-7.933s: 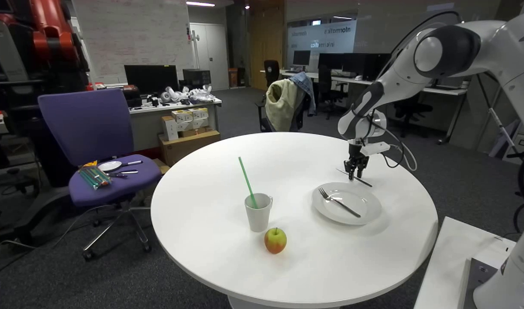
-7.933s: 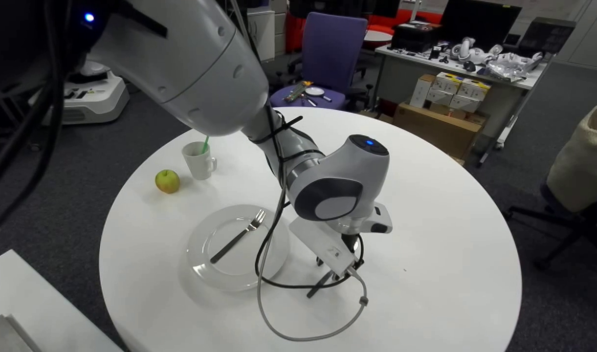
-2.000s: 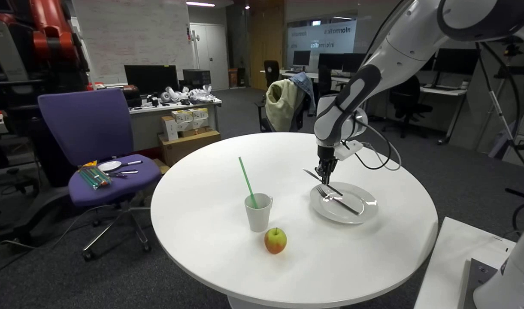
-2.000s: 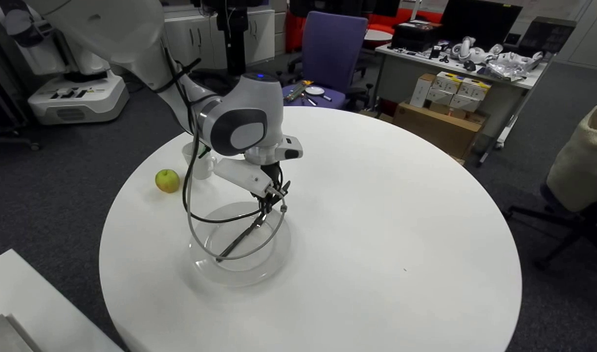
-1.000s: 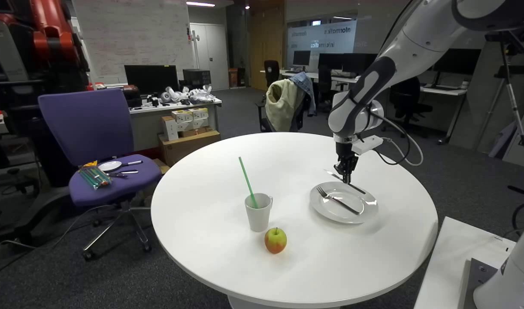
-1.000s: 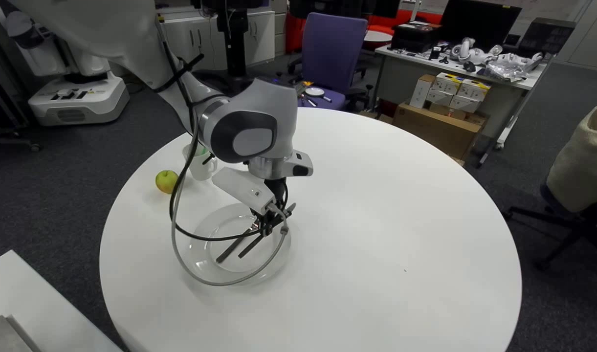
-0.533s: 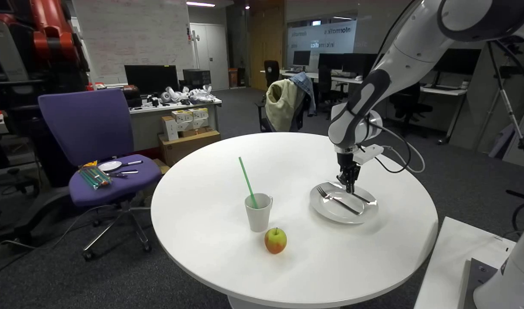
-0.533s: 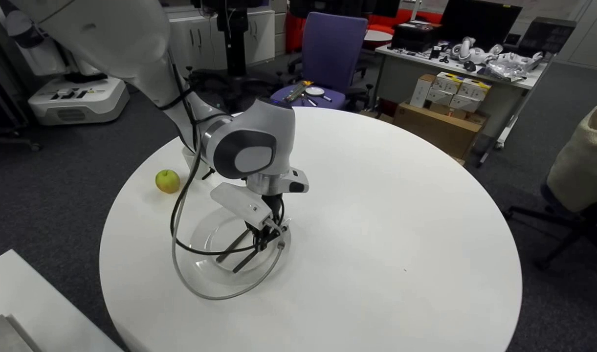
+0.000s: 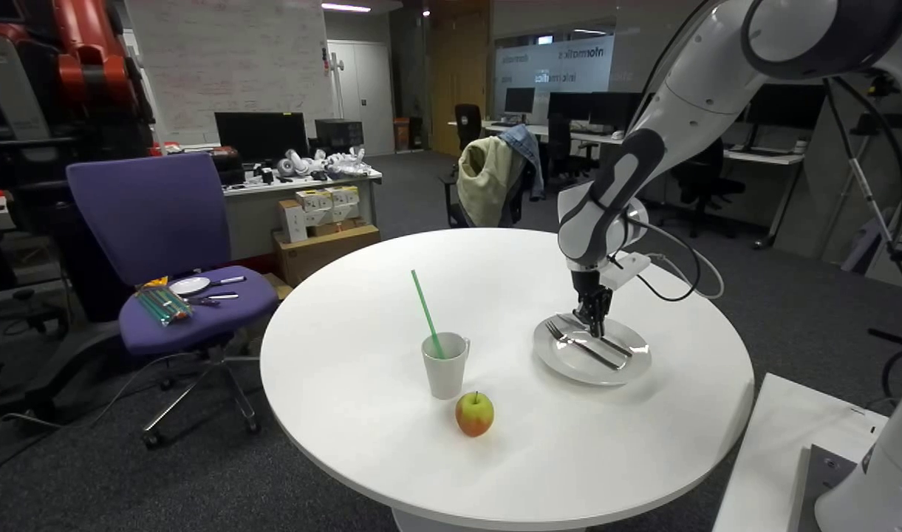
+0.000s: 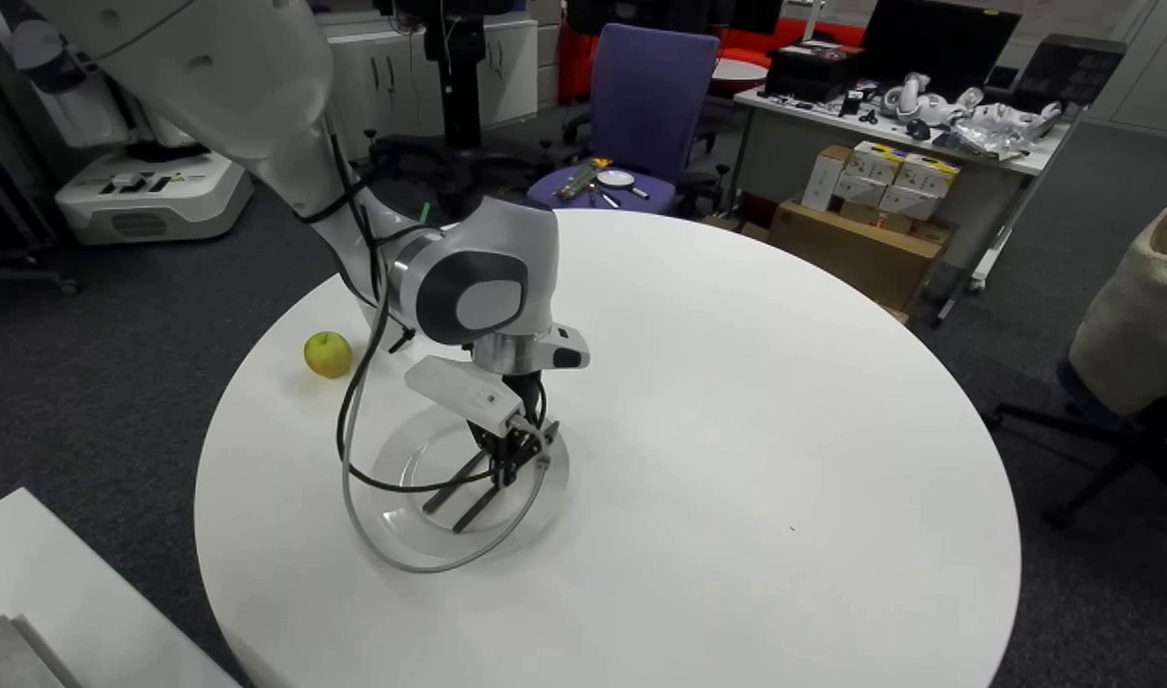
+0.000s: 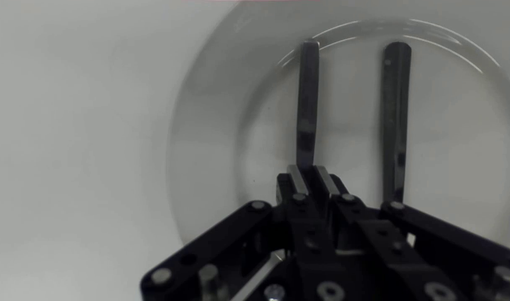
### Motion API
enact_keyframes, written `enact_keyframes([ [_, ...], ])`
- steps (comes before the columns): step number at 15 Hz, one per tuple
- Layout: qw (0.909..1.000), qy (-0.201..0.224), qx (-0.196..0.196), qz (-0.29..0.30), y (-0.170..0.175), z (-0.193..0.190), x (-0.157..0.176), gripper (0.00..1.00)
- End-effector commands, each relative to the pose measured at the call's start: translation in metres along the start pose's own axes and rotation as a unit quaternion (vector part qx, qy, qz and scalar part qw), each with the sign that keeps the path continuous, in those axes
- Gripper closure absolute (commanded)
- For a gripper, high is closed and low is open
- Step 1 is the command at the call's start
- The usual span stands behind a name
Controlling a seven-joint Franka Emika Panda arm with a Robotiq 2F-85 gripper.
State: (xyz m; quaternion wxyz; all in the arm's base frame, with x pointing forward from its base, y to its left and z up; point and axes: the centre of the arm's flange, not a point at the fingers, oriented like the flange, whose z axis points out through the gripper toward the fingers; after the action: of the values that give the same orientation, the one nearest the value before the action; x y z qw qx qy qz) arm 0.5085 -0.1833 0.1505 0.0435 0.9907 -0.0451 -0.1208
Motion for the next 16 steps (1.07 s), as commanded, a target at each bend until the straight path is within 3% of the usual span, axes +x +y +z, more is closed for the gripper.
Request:
enact_keyframes([
  [1, 0.9998, 0.005, -0.019, -0.002, -0.002, 0.001, -0.002, 0.98],
  [16, 0.9991, 0.0, -0.032, -0.027, -0.024, 0.009, 0.017, 0.98],
])
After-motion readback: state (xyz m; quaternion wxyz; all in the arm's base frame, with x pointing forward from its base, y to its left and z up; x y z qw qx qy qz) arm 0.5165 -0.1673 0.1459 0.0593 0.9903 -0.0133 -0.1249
